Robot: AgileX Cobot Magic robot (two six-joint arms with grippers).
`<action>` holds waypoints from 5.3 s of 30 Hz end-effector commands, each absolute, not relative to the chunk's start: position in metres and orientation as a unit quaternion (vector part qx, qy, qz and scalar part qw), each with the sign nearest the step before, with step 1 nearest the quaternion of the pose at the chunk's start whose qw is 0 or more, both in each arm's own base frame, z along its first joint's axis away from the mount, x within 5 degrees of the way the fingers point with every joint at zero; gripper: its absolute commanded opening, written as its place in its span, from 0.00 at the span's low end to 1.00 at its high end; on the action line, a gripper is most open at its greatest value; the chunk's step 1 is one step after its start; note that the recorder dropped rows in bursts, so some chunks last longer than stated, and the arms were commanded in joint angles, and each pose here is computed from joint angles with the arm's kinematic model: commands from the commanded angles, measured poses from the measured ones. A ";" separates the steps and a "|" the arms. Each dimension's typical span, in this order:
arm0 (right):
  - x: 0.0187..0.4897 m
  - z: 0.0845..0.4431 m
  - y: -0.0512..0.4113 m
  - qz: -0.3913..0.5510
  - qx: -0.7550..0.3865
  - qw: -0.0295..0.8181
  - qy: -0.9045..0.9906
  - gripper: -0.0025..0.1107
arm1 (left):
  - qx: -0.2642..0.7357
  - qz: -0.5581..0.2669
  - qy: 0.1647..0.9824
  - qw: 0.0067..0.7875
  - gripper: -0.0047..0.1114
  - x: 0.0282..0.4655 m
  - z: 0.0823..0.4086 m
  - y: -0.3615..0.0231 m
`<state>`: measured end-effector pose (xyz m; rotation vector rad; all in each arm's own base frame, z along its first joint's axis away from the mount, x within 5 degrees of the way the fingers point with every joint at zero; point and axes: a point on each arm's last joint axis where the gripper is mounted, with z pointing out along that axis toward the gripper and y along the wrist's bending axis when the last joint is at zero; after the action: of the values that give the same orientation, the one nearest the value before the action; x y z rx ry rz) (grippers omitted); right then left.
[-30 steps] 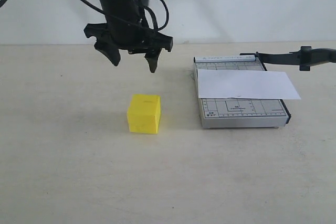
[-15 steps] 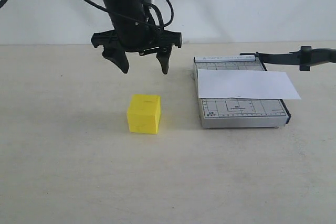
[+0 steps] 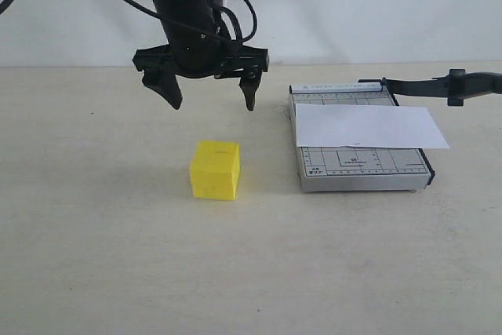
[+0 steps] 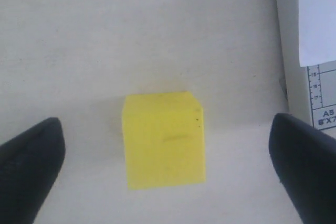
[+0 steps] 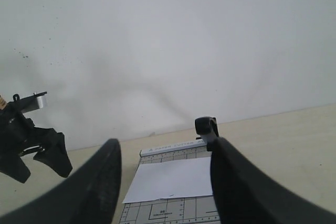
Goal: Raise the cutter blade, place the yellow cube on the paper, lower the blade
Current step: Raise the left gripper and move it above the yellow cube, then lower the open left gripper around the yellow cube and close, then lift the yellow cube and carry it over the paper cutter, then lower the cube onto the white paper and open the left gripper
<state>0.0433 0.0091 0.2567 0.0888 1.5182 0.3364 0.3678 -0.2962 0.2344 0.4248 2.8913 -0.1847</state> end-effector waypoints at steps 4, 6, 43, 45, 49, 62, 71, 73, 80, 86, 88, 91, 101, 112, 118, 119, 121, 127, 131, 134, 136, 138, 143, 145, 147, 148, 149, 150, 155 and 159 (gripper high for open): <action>0.043 0.256 0.009 0.150 0.038 0.714 0.683 0.46 | 0.139 -0.051 0.985 0.085 0.92 0.370 0.213 -0.301; 0.043 0.256 0.009 0.150 0.038 0.714 0.683 0.46 | 0.139 -0.047 0.986 0.079 0.92 0.371 0.206 -0.302; 0.043 0.256 0.009 0.150 0.038 0.714 0.683 0.46 | 0.169 -0.028 0.984 0.050 0.92 0.363 0.150 -0.295; 0.043 0.256 0.009 0.150 0.038 0.714 0.683 0.46 | 0.171 -0.036 0.983 0.064 0.92 0.365 0.150 -0.297; 0.043 0.256 0.009 0.150 0.038 0.714 0.683 0.46 | 0.171 -0.044 0.981 0.078 0.92 0.367 0.151 -0.299; 0.043 0.256 0.009 0.150 0.038 0.714 0.683 0.46 | 0.172 -0.042 0.981 0.076 0.92 0.366 0.149 -0.298; 0.043 0.256 0.009 0.150 0.038 0.714 0.683 0.46 | 0.173 -0.032 0.983 0.057 0.92 0.359 0.133 -0.293; 0.043 0.256 0.009 0.150 0.038 0.714 0.683 0.46 | 0.173 -0.034 0.983 0.061 0.92 0.360 0.134 -0.293; 0.043 0.256 0.009 0.150 0.038 0.714 0.683 0.46 | 0.170 -0.037 0.983 0.066 0.79 0.361 0.134 -0.294; 0.043 0.256 0.009 0.150 0.038 0.714 0.683 0.46 | 0.169 -0.041 0.983 0.056 0.30 0.359 0.134 -0.294; 0.043 0.256 0.009 0.150 0.038 0.714 0.683 0.46 | 0.170 -0.049 0.983 0.049 0.14 0.358 0.134 -0.296; 0.043 0.256 0.009 0.150 0.038 0.714 0.683 0.46 | 0.178 -0.088 0.979 0.037 0.08 0.354 0.137 -0.302; 0.043 0.256 0.009 0.150 0.038 0.714 0.683 0.46 | 0.163 -0.244 0.951 0.098 0.08 0.356 0.182 -0.327; 0.043 0.256 0.009 0.150 0.038 0.714 0.683 0.46 | 0.221 -0.309 0.898 0.221 0.08 0.360 0.262 -0.367; 0.043 0.256 0.009 0.150 0.038 0.714 0.683 0.46 | 0.222 -0.330 0.878 0.266 0.08 0.363 0.253 -0.394; 0.043 0.256 0.009 0.150 0.038 0.714 0.683 0.46 | 0.222 -0.332 0.879 0.260 0.08 0.363 0.246 -0.399; 0.043 0.256 0.009 0.150 0.038 0.714 0.683 0.46 | 0.229 -0.327 0.883 0.245 0.08 0.361 0.234 -0.405; 0.043 0.256 0.009 0.150 0.038 0.714 0.683 0.46 | 0.243 -0.317 0.891 0.214 0.08 0.355 0.217 -0.413; 0.043 0.256 0.009 0.150 0.038 0.714 0.683 0.46 | 0.251 -0.304 0.892 0.221 0.08 0.356 0.216 -0.412; 0.043 0.256 0.009 0.150 0.038 0.714 0.683 0.46 | 0.253 -0.301 0.891 0.225 0.08 0.357 0.216 -0.411; 0.043 0.256 0.009 0.150 0.038 0.714 0.683 0.46 | 0.253 -0.301 0.891 0.229 0.08 0.357 0.216 -0.411; 0.043 0.256 0.009 0.150 0.038 0.714 0.683 0.46 | 0.255 -0.297 0.889 0.236 0.08 0.359 0.216 -0.411; 0.043 0.256 0.009 0.150 0.038 0.714 0.683 0.46 | 0.250 -0.298 0.888 0.245 0.08 0.362 0.209 -0.413; 0.043 0.256 0.009 0.150 0.038 0.714 0.683 0.46 | 0.250 -0.296 0.890 0.242 0.08 0.363 0.204 -0.414; 0.043 0.256 0.009 0.150 0.038 0.714 0.683 0.46 | 0.250 -0.294 0.891 0.239 0.08 0.363 0.199 -0.414; 0.043 0.256 0.009 0.150 0.038 0.714 0.683 0.46 | 0.249 -0.293 0.892 0.238 0.08 0.364 0.196 -0.415; 0.043 0.256 0.009 0.150 0.038 0.714 0.683 0.46 | 0.248 -0.293 0.893 0.236 0.08 0.364 0.193 -0.415; 0.043 0.256 0.009 0.150 0.038 0.714 0.683 0.46 | 0.247 -0.293 0.893 0.235 0.08 0.364 0.191 -0.416; 0.043 0.256 0.009 0.150 0.038 0.714 0.683 0.46 | 0.246 -0.288 0.897 0.228 0.08 0.366 0.178 -0.417; 0.043 0.256 0.009 0.150 0.038 0.714 0.683 0.46 | 0.244 -0.289 0.898 0.225 0.08 0.366 0.175 -0.417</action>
<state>0.0433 0.0091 0.2567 0.0901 1.5182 0.3377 0.3662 -0.4148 0.1701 0.6778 2.5040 -0.7832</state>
